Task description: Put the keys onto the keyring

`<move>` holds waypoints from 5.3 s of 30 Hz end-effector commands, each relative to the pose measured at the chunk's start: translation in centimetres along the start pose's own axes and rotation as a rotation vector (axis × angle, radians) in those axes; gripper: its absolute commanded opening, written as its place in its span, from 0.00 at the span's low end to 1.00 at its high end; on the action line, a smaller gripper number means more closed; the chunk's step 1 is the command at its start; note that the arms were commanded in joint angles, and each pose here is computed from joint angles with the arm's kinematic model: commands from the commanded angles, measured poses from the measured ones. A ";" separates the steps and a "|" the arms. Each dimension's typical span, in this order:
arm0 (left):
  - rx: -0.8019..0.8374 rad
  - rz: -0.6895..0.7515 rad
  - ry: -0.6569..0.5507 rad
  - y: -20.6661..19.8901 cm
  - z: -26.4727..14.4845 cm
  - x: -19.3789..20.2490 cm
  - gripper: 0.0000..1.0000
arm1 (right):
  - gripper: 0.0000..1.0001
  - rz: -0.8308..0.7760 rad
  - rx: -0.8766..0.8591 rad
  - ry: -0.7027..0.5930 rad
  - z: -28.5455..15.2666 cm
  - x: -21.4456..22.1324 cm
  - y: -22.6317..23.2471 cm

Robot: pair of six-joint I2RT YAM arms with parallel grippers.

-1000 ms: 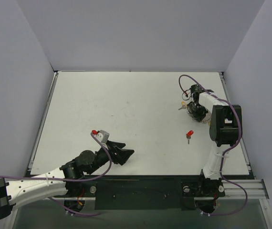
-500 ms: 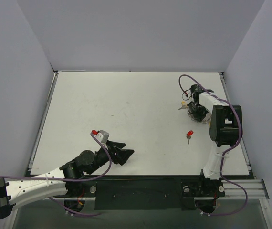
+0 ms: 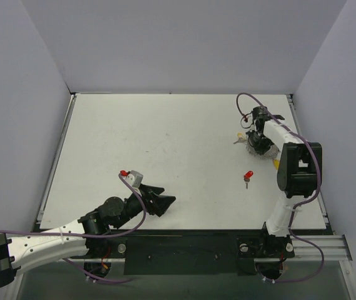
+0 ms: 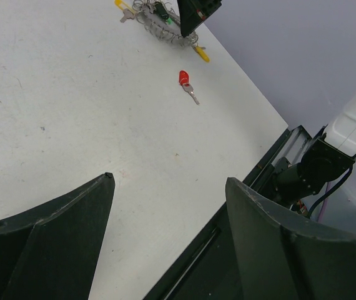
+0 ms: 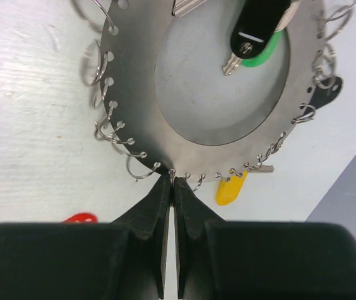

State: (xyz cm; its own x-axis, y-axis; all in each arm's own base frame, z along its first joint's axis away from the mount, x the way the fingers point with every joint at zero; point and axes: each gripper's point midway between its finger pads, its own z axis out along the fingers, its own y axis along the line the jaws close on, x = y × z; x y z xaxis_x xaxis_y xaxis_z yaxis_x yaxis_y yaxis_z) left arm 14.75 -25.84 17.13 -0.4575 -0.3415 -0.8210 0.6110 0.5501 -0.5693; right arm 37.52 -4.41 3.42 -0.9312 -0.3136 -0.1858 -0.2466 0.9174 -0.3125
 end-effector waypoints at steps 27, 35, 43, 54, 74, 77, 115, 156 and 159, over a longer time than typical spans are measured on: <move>0.096 0.092 -0.014 -3.2 3.4 -7.4 0.87 | 0.00 -0.100 -0.586 -0.644 -27.9 -6.8 9.6; 0.147 0.210 -0.056 -4.6 1.9 -9.4 0.82 | 0.00 -0.283 -0.743 -0.656 -30.6 -4.3 15.8; 0.230 0.405 -0.092 -5.2 0.3 -9.5 0.75 | 0.00 -0.722 -0.939 -0.626 -31.2 2.2 20.0; 0.404 0.369 -0.080 -7.9 2.7 -8.0 0.61 | 0.00 -1.129 -1.117 -0.585 -31.1 9.9 23.1; 0.391 0.373 -0.144 -9.8 7.5 -4.7 0.54 | 0.00 -1.164 -1.205 -0.589 -31.3 10.9 24.3; 0.385 0.373 -0.151 -9.7 8.1 -4.6 0.53 | 0.00 -1.164 -1.210 -0.589 -31.4 10.9 24.4; 0.582 0.375 -0.079 -13.4 8.2 -2.6 0.31 | 0.00 -1.164 -1.231 -0.587 -31.5 11.2 24.5; 0.530 0.278 -0.185 -13.2 5.7 -4.4 0.00 | 0.46 -0.954 -1.215 -0.729 -33.3 9.8 22.7; 0.533 0.282 -0.197 -13.4 5.1 -4.6 0.00 | 0.50 -0.954 -1.224 -0.800 -33.7 10.5 22.6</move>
State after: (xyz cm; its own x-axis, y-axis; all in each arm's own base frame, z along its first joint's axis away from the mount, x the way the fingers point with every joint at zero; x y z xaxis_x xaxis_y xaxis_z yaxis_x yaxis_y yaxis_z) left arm 12.47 -36.64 23.57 -0.2047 -0.2568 -0.9445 0.9393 0.2198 -0.2633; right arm 14.69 21.16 24.22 -0.1029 -0.5956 -0.7967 -0.9765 -0.0922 0.1950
